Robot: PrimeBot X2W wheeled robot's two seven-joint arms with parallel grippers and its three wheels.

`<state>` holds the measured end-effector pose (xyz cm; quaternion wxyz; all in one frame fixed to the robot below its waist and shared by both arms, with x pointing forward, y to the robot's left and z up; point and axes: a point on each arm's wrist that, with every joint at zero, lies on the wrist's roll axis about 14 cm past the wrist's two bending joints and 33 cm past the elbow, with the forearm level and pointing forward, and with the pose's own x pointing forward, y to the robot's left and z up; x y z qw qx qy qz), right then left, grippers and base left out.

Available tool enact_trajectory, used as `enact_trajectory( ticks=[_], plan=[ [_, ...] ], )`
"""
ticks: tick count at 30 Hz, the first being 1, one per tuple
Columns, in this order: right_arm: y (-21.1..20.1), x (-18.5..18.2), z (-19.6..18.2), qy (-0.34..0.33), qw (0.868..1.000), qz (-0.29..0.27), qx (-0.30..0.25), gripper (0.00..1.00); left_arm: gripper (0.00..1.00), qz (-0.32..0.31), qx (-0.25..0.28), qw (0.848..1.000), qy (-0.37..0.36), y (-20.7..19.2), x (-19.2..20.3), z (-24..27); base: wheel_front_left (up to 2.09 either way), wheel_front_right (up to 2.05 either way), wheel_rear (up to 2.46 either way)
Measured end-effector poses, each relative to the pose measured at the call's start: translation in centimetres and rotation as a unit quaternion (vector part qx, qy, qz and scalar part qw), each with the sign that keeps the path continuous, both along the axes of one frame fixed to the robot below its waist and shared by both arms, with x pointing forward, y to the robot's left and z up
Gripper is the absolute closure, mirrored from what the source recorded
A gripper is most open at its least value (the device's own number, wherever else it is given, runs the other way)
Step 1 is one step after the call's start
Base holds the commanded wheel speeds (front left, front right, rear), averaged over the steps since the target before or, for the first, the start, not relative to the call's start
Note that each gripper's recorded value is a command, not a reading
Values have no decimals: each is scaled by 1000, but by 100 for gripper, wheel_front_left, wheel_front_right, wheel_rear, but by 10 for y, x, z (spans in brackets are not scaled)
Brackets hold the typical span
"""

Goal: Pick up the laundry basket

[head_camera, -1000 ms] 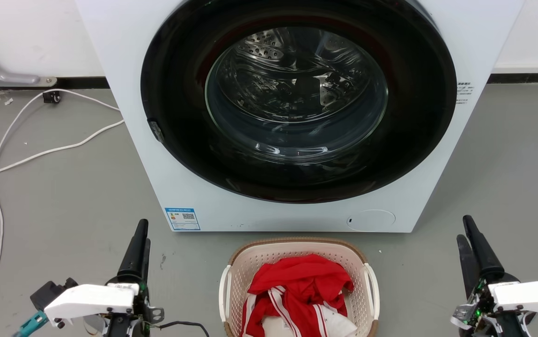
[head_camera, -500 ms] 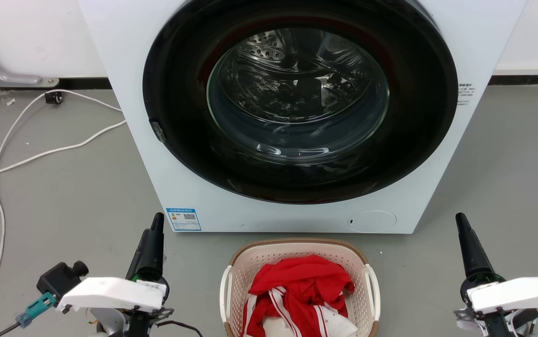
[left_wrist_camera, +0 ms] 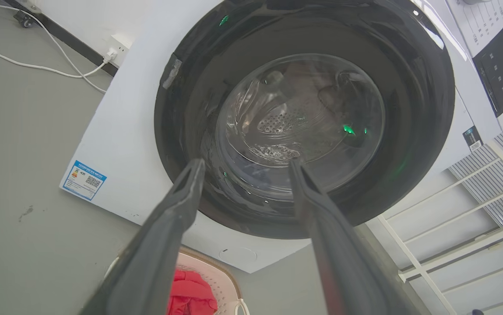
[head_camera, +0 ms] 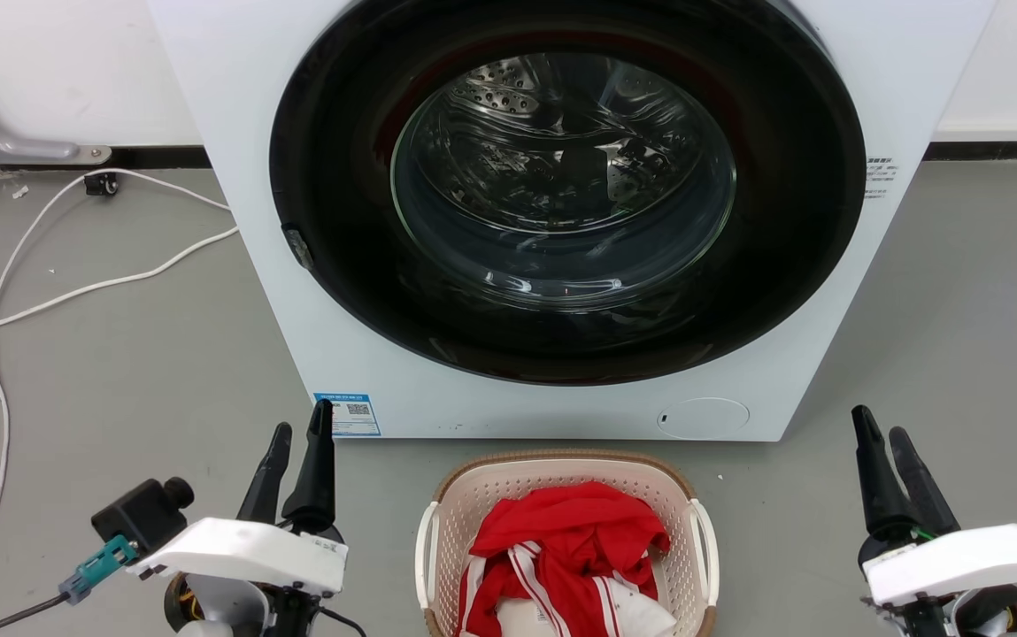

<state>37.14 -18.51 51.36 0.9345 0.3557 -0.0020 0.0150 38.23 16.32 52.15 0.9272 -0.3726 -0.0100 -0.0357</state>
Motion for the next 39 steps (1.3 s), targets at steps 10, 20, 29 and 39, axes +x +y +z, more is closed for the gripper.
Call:
enact_trajectory(
  ticks=[10, 20, 29, 39],
  plan=[
    [3, -1, 5, -9, 997, 6, -77, 0, 0, -5, 78, 997, -6, -5, 0, -1, 0, 0, 0],
    [4, -2, 6, -11, 989, 10, -145, 0, 0, -9, 150, 988, -18, -10, -1, 1, 0, 0, 0],
    [5, -5, 6, -12, 980, 12, -197, 0, 0, -13, 201, 979, -30, -16, -2, 2, 0, 0, 0],
    [8, -8, 2, -8, 965, 20, -261, 0, 0, -6, 261, 964, -45, -17, -2, 5, 0, 0, 0]
  ],
)
